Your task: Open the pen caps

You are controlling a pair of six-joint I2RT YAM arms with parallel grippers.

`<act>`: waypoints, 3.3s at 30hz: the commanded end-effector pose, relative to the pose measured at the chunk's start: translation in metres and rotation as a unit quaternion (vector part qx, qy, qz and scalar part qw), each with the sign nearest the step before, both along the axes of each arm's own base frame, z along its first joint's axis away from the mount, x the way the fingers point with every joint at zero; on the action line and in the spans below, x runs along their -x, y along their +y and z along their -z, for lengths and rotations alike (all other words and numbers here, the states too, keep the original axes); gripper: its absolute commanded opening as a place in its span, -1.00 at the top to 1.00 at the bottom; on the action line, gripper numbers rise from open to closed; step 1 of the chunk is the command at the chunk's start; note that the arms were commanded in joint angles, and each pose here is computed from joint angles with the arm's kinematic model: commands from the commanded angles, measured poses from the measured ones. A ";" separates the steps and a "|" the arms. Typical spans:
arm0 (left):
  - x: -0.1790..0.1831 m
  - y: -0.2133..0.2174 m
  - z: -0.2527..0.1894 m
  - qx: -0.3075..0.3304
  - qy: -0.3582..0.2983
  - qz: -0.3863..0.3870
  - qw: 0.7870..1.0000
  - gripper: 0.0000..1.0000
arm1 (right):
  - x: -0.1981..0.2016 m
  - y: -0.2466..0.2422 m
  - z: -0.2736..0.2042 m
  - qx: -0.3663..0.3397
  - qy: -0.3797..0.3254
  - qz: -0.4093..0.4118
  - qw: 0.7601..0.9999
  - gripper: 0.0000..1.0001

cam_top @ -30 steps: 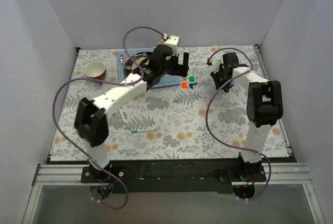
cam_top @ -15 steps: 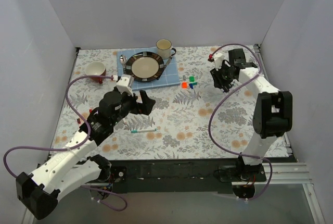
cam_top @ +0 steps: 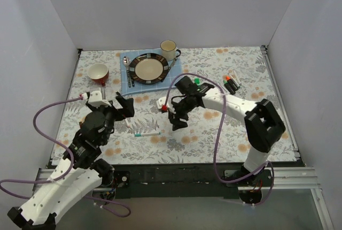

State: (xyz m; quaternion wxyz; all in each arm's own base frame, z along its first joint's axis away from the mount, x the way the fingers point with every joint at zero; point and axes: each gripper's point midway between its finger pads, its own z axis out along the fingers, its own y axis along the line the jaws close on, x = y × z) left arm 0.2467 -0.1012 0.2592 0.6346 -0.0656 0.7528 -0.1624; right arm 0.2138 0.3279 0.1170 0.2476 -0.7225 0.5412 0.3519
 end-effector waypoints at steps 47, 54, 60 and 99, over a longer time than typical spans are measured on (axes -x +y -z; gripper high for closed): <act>0.022 -0.054 0.017 0.296 0.030 0.091 0.950 -0.96 | -0.015 -0.050 0.068 0.135 0.088 0.180 0.970 0.97; 0.005 -0.120 0.070 0.376 0.123 0.167 0.903 -0.96 | -0.019 -0.064 0.031 0.027 0.187 0.203 0.961 0.97; -0.018 -0.152 0.095 0.385 0.166 0.175 0.891 -0.96 | -0.015 -0.064 0.019 -0.012 0.231 0.196 0.953 0.97; -0.016 -0.235 0.102 0.354 0.148 0.332 0.862 1.00 | -0.003 -0.054 0.017 -0.041 0.297 0.165 0.940 -0.36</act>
